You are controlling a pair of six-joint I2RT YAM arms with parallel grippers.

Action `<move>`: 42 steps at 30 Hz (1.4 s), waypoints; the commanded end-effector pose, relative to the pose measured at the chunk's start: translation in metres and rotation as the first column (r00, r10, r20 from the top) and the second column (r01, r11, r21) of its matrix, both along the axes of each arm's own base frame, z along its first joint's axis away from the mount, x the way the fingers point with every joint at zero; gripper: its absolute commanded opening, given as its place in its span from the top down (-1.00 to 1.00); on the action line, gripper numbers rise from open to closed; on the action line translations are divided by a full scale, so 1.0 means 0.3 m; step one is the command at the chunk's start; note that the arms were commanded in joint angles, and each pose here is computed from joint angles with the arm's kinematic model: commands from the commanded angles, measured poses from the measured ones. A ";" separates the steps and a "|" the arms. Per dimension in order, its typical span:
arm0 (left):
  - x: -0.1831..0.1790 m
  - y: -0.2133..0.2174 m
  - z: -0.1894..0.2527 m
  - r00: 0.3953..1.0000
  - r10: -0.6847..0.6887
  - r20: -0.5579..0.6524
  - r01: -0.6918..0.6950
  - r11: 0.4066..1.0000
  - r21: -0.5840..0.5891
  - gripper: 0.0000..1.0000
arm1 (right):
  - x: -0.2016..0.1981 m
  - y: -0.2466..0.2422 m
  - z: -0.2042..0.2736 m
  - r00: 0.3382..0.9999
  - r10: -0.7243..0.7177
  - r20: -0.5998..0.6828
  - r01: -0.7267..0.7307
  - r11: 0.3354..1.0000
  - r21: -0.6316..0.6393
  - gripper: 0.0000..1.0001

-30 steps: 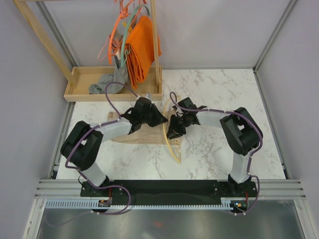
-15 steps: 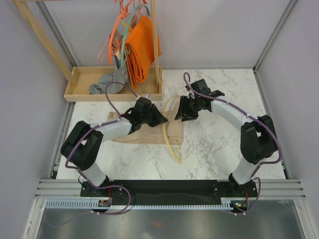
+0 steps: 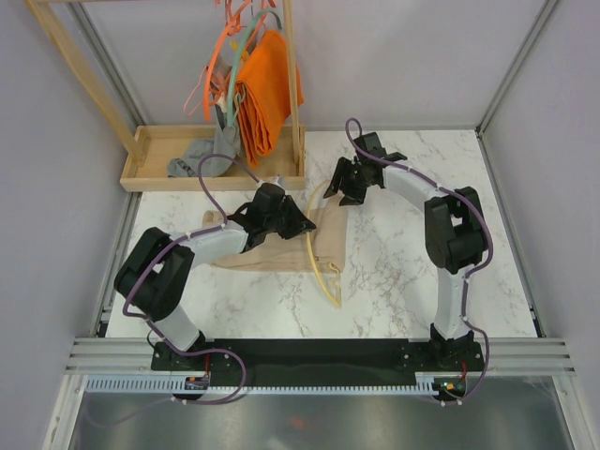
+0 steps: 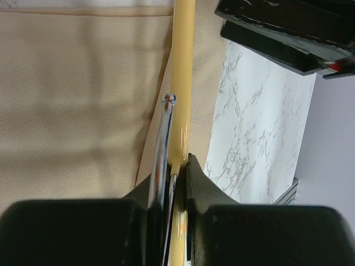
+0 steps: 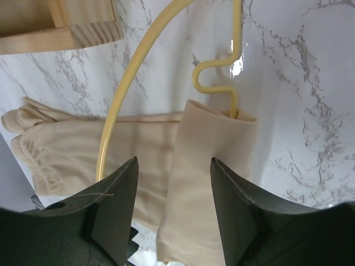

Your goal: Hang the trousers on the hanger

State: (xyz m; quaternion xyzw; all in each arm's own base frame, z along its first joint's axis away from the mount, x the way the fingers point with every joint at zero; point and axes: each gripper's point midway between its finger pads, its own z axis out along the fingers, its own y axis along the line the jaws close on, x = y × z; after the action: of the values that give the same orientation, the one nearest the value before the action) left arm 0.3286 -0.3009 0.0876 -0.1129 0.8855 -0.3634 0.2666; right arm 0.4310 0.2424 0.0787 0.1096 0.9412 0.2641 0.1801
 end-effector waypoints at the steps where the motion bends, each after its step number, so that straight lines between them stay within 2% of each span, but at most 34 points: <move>1: -0.006 -0.023 -0.011 0.999 -0.029 -0.018 0.029 1.000 0.008 0.95 | 0.061 0.025 0.010 0.998 -0.066 0.018 0.066 0.998 0.007 -0.21; 6: -0.002 -0.025 -0.018 0.999 -0.031 -0.022 0.031 0.999 0.010 0.95 | 0.065 0.056 -0.047 0.999 -0.047 0.022 0.047 0.998 -0.038 -0.11; 9: -0.001 -0.033 -0.020 0.999 -0.036 -0.026 0.036 0.999 0.007 0.95 | 0.070 0.080 -0.075 0.999 -0.039 0.020 0.040 0.998 -0.055 0.04; 12: 0.002 -0.038 -0.013 0.999 -0.040 -0.023 0.040 0.999 0.002 0.95 | 0.067 0.105 -0.077 0.999 -0.022 0.034 0.025 0.997 -0.075 0.35; 13: 0.003 -0.038 -0.012 0.999 -0.042 -0.020 0.042 0.999 0.003 0.96 | 0.067 0.110 -0.071 0.999 -0.014 0.040 0.017 0.997 -0.075 0.62; 16: 0.006 -0.039 -0.010 0.999 -0.044 -0.017 0.044 0.999 0.003 0.95 | 0.051 0.150 -0.027 0.998 0.021 0.060 -0.017 0.998 -0.058 1.00; 20: 0.002 -0.036 -0.009 0.999 -0.048 -0.014 0.048 0.999 0.008 0.95 | 0.007 0.215 0.022 0.993 0.084 0.089 -0.080 0.996 -0.044 1.00; 26: -0.007 -0.035 -0.002 0.998 -0.056 -0.012 0.056 0.998 0.008 0.95 | -0.029 0.255 -0.075 0.994 0.107 0.006 -0.107 0.994 0.005 1.00; 27: -0.005 -0.036 0.002 0.998 -0.055 -0.009 0.055 0.998 0.007 0.95 | -0.021 0.261 -0.079 0.993 0.119 0.009 -0.119 0.993 0.008 0.95; 28: -0.004 -0.032 0.002 0.999 -0.050 -0.011 0.050 0.999 0.009 0.95 | -0.019 0.259 -0.088 0.992 0.128 0.008 -0.128 0.992 0.002 0.71; 30: 0.000 -0.033 0.011 0.999 -0.048 -0.011 0.048 0.999 0.012 0.95 | -0.005 0.250 -0.079 0.990 0.138 0.025 -0.138 0.990 -0.013 0.42; 31: -0.003 -0.032 0.007 0.999 -0.047 -0.021 0.047 0.999 0.017 0.96 | -0.001 0.237 -0.069 0.990 0.140 0.029 -0.139 0.990 -0.019 0.21; 32: -0.004 -0.031 0.007 0.999 -0.044 -0.026 0.044 0.999 0.019 0.95 | 0.003 0.229 -0.044 0.989 0.144 0.042 -0.143 0.990 -0.020 0.12; 34: -0.004 -0.029 0.010 0.999 -0.033 -0.034 0.033 0.999 0.017 0.95 | -0.007 0.189 -0.019 0.987 0.160 0.036 -0.158 0.986 -0.045 -0.02; 38: -0.002 -0.027 0.007 0.998 -0.020 -0.051 0.021 1.000 0.018 0.95 | -0.067 0.100 0.099 0.980 0.184 0.074 -0.177 0.980 -0.090 -0.15; 39: -0.002 -0.029 0.007 0.998 -0.019 -0.054 0.020 1.000 0.019 0.95 | -0.082 0.080 0.116 0.979 0.187 0.083 -0.178 0.978 -0.105 -0.24; 42: -0.010 -0.022 -0.001 0.997 -0.017 -0.072 0.020 0.999 0.033 0.96 | -0.179 0.058 0.157 0.952 0.283 0.116 -0.273 0.957 -0.099 -0.34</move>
State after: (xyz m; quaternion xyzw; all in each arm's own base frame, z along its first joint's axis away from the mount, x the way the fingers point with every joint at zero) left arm 0.3328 -0.3043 0.0930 -0.1103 0.8908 -0.3570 0.2586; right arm 0.4002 0.2666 0.0781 0.0131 0.9574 0.2309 0.1729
